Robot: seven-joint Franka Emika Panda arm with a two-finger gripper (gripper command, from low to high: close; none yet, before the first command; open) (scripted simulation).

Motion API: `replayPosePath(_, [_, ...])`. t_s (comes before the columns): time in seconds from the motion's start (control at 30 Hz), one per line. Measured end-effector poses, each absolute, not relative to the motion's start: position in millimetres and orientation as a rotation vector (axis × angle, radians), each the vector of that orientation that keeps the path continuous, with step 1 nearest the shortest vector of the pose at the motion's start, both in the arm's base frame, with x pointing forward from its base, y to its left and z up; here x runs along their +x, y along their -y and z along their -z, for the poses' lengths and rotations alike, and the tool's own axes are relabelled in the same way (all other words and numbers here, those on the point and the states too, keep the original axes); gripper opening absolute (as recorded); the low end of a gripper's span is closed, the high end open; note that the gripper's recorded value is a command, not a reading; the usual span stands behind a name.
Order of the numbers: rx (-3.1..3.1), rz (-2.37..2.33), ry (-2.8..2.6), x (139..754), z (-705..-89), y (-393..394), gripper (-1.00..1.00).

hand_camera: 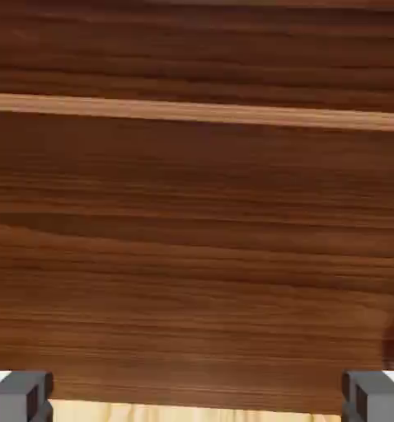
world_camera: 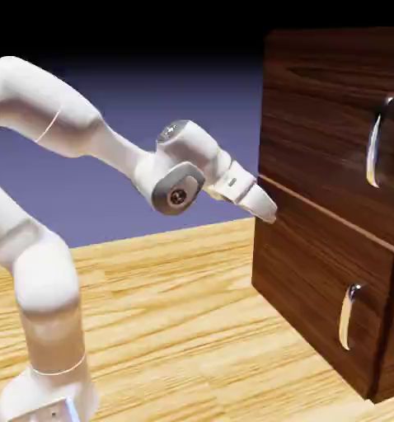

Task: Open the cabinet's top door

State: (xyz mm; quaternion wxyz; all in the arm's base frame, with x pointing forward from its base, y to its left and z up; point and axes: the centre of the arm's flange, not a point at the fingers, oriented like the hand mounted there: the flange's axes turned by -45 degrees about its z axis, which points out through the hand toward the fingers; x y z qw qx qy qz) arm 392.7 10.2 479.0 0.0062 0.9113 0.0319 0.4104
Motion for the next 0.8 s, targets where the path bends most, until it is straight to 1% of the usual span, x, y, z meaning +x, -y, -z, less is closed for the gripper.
replayPosePath(0.43, [2.687, -1.612, -0.156, 393, -566, -22, 0.0])
replayPosePath(0.8, [2.542, -1.857, -0.167, 384, -616, -8, 0.0])
